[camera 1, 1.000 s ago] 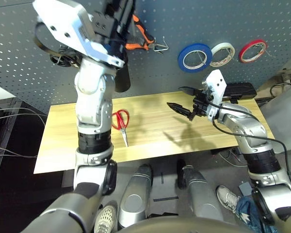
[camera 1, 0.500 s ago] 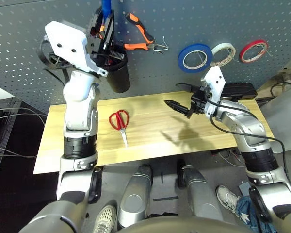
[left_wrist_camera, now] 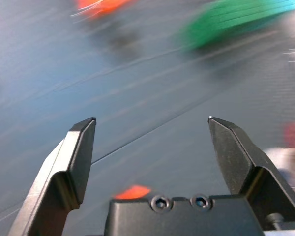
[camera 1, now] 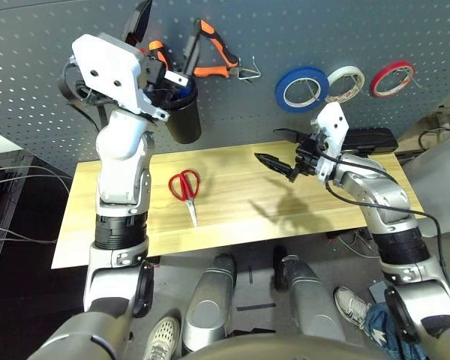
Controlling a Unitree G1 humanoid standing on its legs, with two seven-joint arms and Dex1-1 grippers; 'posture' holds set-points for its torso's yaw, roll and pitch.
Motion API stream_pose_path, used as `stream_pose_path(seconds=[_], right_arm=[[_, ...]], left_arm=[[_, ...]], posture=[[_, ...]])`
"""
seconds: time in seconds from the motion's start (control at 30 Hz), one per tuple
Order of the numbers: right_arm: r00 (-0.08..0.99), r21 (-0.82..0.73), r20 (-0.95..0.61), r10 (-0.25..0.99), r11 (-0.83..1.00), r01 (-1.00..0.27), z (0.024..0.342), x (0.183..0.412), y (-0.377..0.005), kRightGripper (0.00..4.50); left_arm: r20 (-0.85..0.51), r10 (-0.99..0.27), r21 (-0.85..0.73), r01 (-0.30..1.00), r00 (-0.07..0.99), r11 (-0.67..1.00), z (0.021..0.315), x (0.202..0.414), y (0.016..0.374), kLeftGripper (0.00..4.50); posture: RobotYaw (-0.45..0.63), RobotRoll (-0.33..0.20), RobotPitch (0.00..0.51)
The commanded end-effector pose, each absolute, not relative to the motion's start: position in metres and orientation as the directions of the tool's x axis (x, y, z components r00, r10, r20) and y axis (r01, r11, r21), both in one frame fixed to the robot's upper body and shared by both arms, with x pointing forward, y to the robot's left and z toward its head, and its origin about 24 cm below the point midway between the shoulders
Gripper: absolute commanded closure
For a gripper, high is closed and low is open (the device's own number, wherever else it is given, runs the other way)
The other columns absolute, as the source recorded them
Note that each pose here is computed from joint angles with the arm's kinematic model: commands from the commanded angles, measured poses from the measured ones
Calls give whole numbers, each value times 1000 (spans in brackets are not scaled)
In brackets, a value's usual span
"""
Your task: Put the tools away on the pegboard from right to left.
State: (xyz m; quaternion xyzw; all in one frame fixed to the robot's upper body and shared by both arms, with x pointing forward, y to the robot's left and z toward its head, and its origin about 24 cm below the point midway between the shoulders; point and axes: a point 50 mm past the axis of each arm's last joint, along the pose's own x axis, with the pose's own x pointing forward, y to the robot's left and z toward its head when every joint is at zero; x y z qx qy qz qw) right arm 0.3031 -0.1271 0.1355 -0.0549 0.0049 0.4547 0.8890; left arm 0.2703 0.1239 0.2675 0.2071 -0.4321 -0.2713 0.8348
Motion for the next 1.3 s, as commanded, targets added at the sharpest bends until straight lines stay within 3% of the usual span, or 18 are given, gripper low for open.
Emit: stream_pose_path(seconds=[0.03,0.5,0.77,0.93,1.03,1.3], right_arm=[[613,-84,-90,785,607,-790,120,300,-138,0],[741,-91,-157,653,738,-669,76,304,-174,0],[738,-95,-168,654,734,-672,75,306,-174,0],[718,-104,-172,674,713,-694,78,304,-169,0],[703,-93,-161,693,698,-710,83,304,-161,0],[646,-74,-159,747,643,-762,95,304,-137,0]], left_arm=[[480,-750,639,405,455,654,246,266,105,14],[161,-864,574,667,476,475,174,273,66,14],[-195,-749,325,762,633,560,99,302,81,14],[-289,-561,205,623,776,755,67,320,114,14],[-312,-415,114,467,855,877,53,328,140,14],[-469,-78,88,134,880,987,19,324,211,14]], posture=[[166,0,245],[160,0,249],[155,0,248],[144,0,249],[142,0,249],[143,0,253]])
